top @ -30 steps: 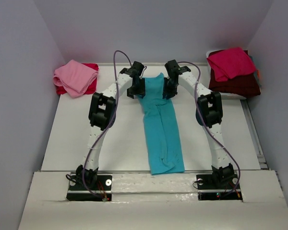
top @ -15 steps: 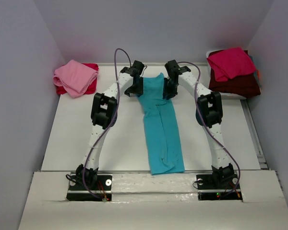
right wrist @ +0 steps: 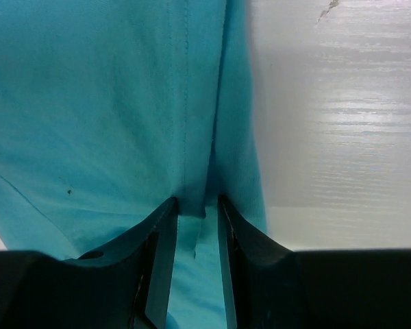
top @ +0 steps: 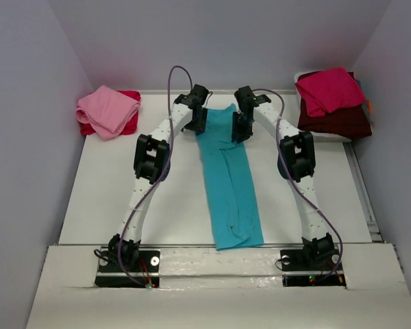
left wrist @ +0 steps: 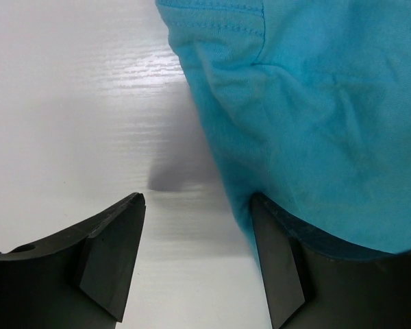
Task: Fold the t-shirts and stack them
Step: Rotate the tshirt 90 degrees
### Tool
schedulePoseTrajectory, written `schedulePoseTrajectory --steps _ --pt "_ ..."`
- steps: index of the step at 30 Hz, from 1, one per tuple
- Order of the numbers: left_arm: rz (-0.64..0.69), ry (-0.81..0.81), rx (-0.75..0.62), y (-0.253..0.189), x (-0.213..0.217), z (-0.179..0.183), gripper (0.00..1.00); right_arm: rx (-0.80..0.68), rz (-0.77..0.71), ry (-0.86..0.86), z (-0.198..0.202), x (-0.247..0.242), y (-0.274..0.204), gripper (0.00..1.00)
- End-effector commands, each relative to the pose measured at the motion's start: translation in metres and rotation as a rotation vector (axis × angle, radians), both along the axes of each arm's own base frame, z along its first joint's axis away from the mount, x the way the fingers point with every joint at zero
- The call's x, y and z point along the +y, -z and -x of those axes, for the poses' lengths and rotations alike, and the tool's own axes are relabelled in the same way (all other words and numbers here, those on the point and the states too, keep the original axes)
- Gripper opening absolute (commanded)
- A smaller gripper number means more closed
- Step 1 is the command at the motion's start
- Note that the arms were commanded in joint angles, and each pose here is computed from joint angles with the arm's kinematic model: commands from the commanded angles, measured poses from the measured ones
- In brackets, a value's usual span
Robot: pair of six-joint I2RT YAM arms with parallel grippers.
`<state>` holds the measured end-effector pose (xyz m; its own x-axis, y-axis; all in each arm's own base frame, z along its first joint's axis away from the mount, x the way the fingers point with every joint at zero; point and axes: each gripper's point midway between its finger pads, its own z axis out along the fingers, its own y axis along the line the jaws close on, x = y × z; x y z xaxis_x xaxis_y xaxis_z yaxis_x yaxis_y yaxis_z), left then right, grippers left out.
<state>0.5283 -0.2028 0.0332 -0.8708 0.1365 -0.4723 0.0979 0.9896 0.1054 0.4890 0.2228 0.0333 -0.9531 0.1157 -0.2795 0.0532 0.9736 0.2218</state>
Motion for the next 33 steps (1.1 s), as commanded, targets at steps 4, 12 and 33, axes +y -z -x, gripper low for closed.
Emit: schedulePoseTrajectory --steps 4,12,33 --pt "-0.003 0.056 -0.050 0.012 -0.004 -0.024 0.77 -0.016 0.019 -0.001 -0.015 -0.004 0.004 0.38" --pt "0.010 0.066 -0.142 -0.002 -0.011 -0.046 0.81 -0.051 -0.027 0.058 -0.044 -0.021 0.007 0.42" --pt "0.125 0.018 -0.302 -0.048 0.010 -0.089 0.99 -0.148 -0.133 0.108 -0.076 -0.043 -0.017 0.47"
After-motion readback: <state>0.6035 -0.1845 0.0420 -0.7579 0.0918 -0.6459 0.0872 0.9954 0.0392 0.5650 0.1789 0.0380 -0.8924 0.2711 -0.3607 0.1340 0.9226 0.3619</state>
